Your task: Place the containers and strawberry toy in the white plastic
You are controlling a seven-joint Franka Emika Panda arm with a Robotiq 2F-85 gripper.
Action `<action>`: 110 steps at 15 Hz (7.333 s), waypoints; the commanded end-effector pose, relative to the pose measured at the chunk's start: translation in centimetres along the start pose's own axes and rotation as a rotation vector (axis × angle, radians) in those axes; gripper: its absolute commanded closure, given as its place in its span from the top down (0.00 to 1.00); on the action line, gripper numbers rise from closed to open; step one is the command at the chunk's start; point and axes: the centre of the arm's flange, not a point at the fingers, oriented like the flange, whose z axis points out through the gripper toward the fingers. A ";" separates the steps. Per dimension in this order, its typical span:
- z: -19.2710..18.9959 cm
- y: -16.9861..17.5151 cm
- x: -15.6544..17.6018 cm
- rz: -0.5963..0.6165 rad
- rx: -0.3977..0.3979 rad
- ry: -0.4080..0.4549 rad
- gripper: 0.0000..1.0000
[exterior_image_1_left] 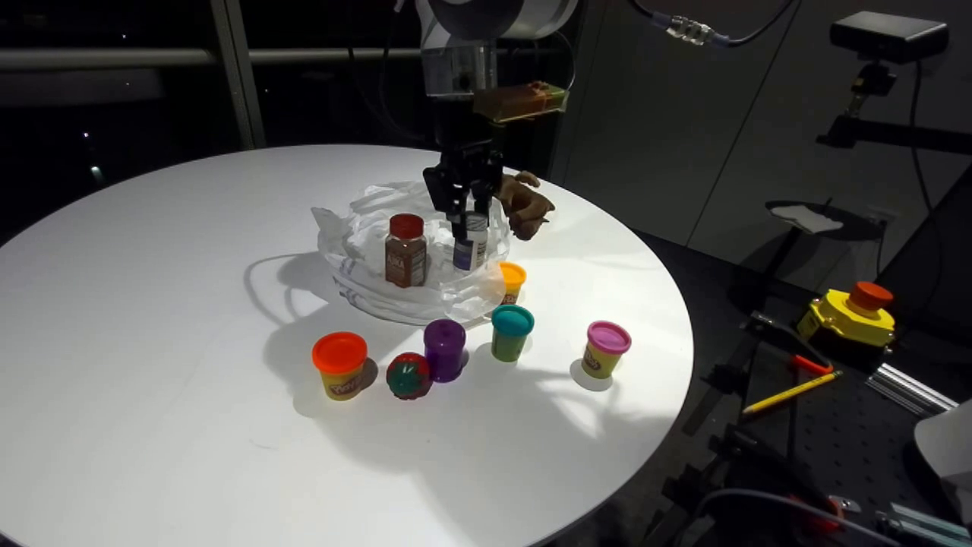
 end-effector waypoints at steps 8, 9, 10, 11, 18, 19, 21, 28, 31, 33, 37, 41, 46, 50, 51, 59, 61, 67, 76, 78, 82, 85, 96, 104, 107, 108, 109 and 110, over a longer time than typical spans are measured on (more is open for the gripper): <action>-5.6 -1.6 -4.2 -0.008 0.016 0.154 1.00; -7.1 -1.6 -5.4 0.012 0.024 0.164 1.00; -8.7 -1.5 -6.8 0.036 0.033 0.186 1.00; -10.1 -1.4 -7.9 0.064 0.042 0.195 1.00; -11.3 0.8 -16.7 0.171 0.054 0.170 1.00; -10.4 0.9 -17.6 0.164 0.062 0.152 1.00; -7.3 1.0 -18.9 0.154 0.071 0.124 1.00; 2.4 0.9 -23.9 0.127 0.041 0.021 1.00; 4.4 0.2 -25.4 0.083 0.033 0.026 1.00; 5.1 -0.7 -25.7 0.031 0.033 0.077 1.00; 6.5 -2.4 -25.2 -0.042 0.033 0.126 1.00; 8.4 -3.0 -24.7 -0.073 0.018 0.130 1.00; 8.9 -2.9 -24.6 -0.082 0.030 0.138 0.72; 6.6 -2.6 -23.8 -0.051 0.065 0.228 0.46; 5.9 -2.5 -23.4 -0.035 0.069 0.254 0.39; 0.9 -0.4 -19.1 0.058 0.066 0.299 0.27; -1.8 -0.6 -16.5 0.073 0.073 0.293 0.27; -10.4 -1.1 -7.0 0.130 0.090 0.353 0.27; -7.9 3.5 5.4 0.244 0.097 0.317 0.27; -5.7 4.5 7.1 0.268 0.094 0.298 0.27; -2.8 6.1 9.4 0.304 0.091 0.267 0.27; -1.3 6.8 9.9 0.318 0.094 0.229 0.27; -12.0 1.2 2.1 0.361 0.071 0.351 1.00; -11.3 2.7 -9.9 0.065 -0.164 0.188 1.00; -8.6 4.2 -12.3 -0.073 -0.140 0.070 1.00; -7.6 4.5 -12.7 -0.117 -0.115 0.031 1.00; -6.5 4.8 -13.0 -0.151 -0.092 -0.002 1.00; -5.1 5.0 -12.8 -0.187 -0.063 -0.038 1.00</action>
